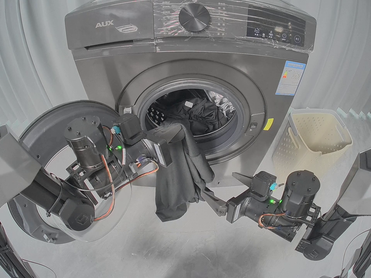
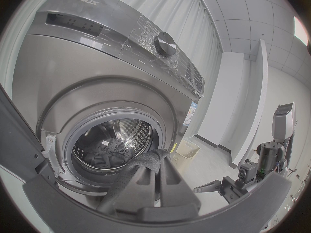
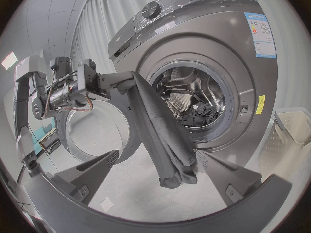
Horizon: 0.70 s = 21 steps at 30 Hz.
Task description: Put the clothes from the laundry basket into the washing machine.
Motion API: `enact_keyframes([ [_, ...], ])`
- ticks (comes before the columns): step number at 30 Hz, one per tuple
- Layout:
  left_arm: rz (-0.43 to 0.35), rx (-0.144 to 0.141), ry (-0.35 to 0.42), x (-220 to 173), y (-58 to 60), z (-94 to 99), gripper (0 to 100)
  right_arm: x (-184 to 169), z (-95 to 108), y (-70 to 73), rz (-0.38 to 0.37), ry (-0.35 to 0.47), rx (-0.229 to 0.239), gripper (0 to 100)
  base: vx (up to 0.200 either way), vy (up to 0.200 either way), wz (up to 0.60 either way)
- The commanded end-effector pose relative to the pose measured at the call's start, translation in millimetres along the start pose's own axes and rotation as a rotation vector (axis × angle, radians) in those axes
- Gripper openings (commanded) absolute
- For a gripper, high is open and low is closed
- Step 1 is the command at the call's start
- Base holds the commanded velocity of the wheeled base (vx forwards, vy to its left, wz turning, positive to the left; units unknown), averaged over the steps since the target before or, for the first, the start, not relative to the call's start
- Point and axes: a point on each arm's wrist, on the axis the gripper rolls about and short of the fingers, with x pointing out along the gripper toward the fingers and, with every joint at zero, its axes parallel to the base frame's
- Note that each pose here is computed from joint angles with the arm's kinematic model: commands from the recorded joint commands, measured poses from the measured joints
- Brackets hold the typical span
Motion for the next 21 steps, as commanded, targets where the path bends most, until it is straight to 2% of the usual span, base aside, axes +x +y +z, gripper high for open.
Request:
enact_keyframes([
  [1,-0.003,0.000,-0.005,2,-0.4,0.7,0,12,-7,-4.5,-0.017,0.005,0.002,100,0.000,0.000,0.00],
  [13,-0.003,0.000,-0.004,-2,-1.2,0.7,0,38,10,4.1,0.006,-0.099,0.009,100,0.000,0.000,0.00],
  [21,-0.003,-0.002,0.007,-7,-2.2,-1.5,0,62,19,0.3,-0.011,-0.157,0.015,100,0.000,0.000,0.00],
])
